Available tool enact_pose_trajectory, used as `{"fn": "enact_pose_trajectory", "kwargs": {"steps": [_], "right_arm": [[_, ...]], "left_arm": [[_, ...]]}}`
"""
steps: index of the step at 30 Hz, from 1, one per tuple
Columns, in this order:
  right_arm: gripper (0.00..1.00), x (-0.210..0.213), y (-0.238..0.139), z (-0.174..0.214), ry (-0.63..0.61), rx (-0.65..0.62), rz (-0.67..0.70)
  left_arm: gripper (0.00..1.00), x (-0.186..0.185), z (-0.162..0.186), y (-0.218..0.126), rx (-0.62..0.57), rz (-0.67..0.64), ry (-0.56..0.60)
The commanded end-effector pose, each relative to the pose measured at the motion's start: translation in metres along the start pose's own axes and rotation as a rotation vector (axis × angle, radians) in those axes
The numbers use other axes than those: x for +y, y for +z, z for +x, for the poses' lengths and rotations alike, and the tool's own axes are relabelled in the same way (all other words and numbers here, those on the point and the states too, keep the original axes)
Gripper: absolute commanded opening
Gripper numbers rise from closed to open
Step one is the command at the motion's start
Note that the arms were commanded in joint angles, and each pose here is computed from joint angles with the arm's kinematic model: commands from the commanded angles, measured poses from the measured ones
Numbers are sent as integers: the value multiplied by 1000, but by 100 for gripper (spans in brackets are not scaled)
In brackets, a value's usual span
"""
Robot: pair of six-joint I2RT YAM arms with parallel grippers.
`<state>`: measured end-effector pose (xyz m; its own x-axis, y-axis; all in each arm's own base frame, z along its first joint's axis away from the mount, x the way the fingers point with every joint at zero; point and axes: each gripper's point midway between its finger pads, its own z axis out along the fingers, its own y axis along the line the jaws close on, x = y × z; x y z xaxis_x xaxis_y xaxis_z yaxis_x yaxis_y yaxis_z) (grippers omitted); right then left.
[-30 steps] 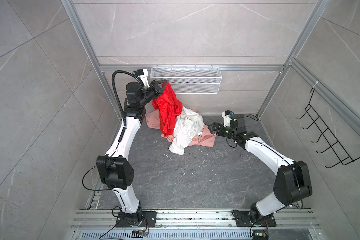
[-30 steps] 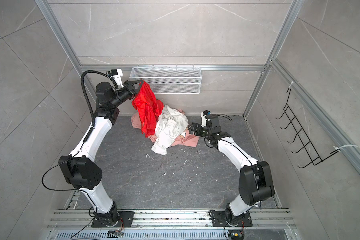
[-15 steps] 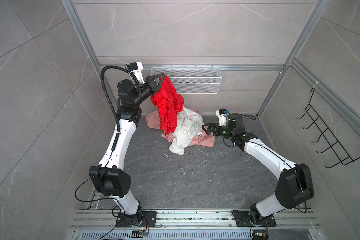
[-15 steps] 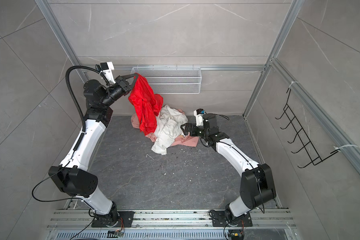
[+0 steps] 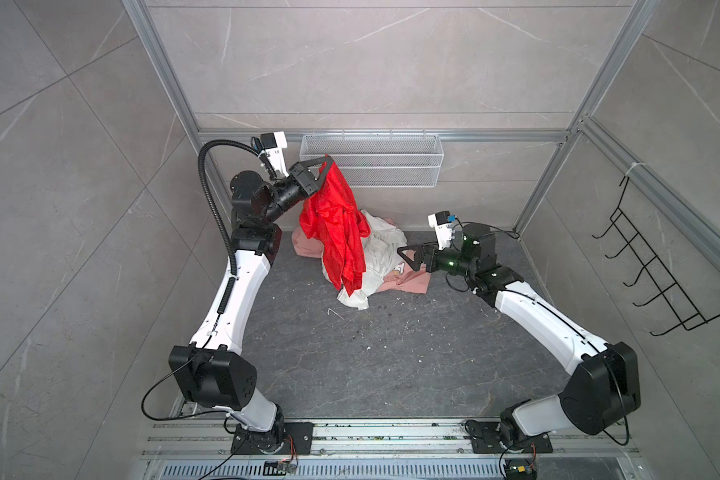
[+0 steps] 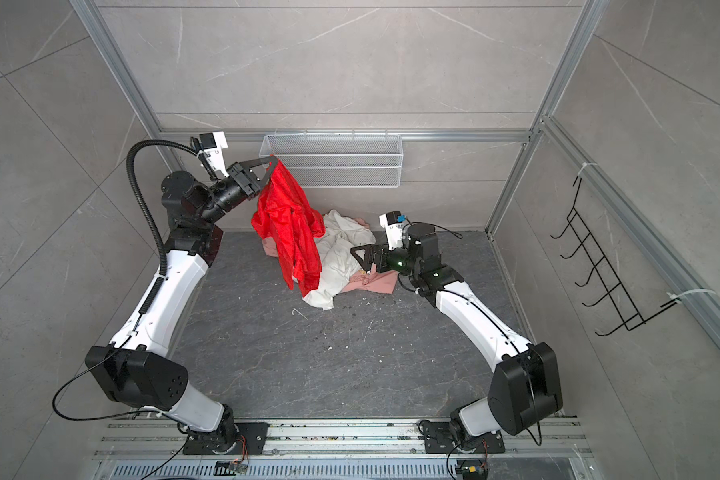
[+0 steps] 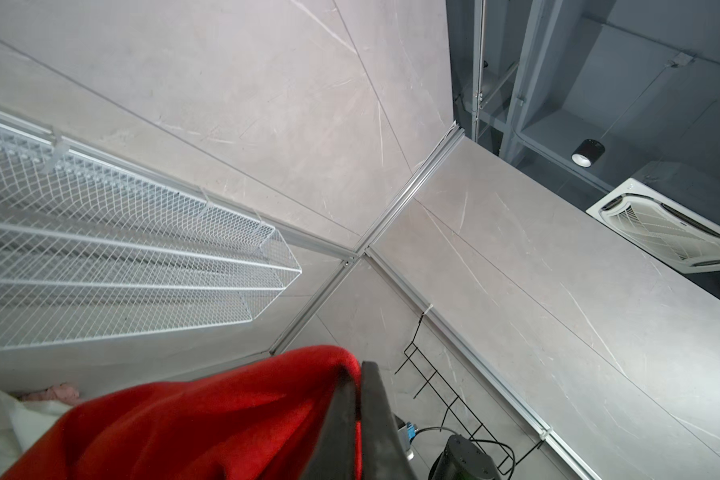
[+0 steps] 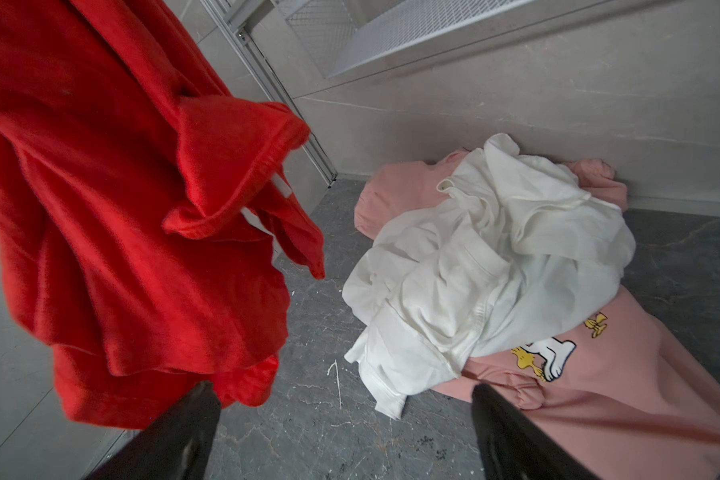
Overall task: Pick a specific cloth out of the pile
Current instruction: 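Hold the red cloth up with the left gripper while the right gripper grasps it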
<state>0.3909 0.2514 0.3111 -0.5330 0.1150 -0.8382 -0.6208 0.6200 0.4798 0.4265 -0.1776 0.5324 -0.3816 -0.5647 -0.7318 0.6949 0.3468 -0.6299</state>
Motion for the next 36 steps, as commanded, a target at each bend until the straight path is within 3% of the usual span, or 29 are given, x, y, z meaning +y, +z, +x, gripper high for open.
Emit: {"fn": "enact_pose_trajectory", "kwargs": {"steps": [1,9,23,36], "right_arm": [[96,26,-7,-12,-32,2,-54],[96,51,-8,-8,-93,21,-76],[100,116,10,-20,-291,-74,-178],[100,116,44,-27,-276,-51,-190]], "left_arm": [[0,-61,-17,-22,-60,106,118],[0,-66,-2,-32,-21,111,121],[0,-68,31,-32,33,124,97],[0,-75,46,-26,53,136,103]]}}
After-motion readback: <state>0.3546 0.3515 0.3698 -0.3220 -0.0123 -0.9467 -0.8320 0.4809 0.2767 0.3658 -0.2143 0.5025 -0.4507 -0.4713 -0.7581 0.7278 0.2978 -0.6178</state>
